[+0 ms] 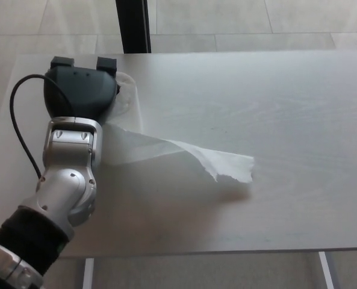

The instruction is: A toilet paper roll is kept in the middle of the desk infront of the robot. The robot places its left hand on the top of the toilet paper roll to hold it still and uses its right hand to tear off a piece of toilet paper from it and hands the paper to a person

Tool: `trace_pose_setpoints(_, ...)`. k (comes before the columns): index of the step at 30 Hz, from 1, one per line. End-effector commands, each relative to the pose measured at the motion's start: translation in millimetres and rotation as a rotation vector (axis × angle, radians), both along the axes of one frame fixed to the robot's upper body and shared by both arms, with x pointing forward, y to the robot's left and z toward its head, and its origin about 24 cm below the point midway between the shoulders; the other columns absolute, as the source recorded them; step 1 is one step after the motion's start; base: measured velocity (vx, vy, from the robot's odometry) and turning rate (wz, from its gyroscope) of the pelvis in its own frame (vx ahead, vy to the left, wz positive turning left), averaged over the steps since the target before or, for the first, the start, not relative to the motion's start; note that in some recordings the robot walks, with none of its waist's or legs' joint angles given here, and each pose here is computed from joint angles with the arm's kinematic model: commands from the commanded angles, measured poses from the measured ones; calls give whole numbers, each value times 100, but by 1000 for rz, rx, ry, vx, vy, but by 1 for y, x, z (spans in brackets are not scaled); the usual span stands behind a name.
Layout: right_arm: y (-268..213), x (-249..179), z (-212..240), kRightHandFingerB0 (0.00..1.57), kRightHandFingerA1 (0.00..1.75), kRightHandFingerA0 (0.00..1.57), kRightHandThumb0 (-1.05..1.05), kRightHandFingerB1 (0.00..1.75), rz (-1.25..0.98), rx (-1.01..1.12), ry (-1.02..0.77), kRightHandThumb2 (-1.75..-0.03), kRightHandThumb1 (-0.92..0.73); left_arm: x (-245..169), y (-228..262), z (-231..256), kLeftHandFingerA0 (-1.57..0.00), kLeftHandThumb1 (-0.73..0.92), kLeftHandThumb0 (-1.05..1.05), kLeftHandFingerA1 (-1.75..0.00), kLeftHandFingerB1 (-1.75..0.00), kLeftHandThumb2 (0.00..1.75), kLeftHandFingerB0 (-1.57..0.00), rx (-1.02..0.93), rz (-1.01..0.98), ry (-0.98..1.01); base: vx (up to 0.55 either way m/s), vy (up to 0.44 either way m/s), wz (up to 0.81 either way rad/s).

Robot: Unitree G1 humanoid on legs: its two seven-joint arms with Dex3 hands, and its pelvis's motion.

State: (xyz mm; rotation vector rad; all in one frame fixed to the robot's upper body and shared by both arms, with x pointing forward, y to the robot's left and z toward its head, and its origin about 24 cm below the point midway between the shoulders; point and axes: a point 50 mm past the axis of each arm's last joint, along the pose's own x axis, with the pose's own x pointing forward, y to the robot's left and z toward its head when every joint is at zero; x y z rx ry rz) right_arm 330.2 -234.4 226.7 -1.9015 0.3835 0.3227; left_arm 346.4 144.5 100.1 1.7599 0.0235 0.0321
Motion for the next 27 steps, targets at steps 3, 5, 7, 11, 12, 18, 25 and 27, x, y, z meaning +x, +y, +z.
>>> trace_pose_setpoints(3, -3, -8, -6, 0, 0, 0, -104, 2, -2, -20, 29, -99, -61, -18, 1, -35, -34, 81, -36, -67, -40, 74, -25, -17, 5, 146, 0, 0, 0)
trace_pose_setpoints(5, -2, -9, -6, 0, 0, 0, -104, 2, -1, -20, 27, -99, -61, -19, 1, -35, -34, 81, -36, -67, -40, 74, -25, -17, 4, 145, 0, 0, 0)
trace_pose_setpoints(7, -3, -8, -2, 0, 0, 0, -104, 2, -5, -20, 16, -99, -61, -16, 0, -31, -34, 81, -36, -67, -40, 74, -25, -18, 3, 135, 0, 0, 0)
trace_pose_setpoints(11, -2, -12, -9, 0, 0, 0, -104, 2, -5, -11, 31, -99, -61, -20, 1, -34, -34, 81, -36, -67, -40, 74, -25, -6, -3, 148, 0, 0, 0)
trace_pose_setpoints(12, -3, -13, -11, 0, 0, 0, -104, 2, -8, -10, 32, -99, -61, -21, 1, -35, -34, 81, -36, -67, -40, 74, -25, -3, -6, 150, 0, 0, 0)
trace_pose_setpoints(18, -12, -23, -12, 0, 0, 0, -104, 2, -29, -20, 41, -99, -61, -23, -11, -40, -34, 81, -36, -67, -40, 74, -25, -9, -34, 163, 0, 0, 0)
trace_pose_setpoints(25, -20, -70, -6, 48, 49, 20, -60, 50, 145, 539, -620, -78, -48, -16, 2, -30, -34, 81, -36, -67, -40, 74, -25, 7, -9, 141, 0, 0, 1)
trace_pose_setpoints(27, -18, -70, -8, 48, 49, 20, -60, 50, 148, 547, -620, -78, -48, -16, 5, -30, -34, 81, -36, -67, -40, 74, -25, 12, -5, 143, 0, 0, 0)
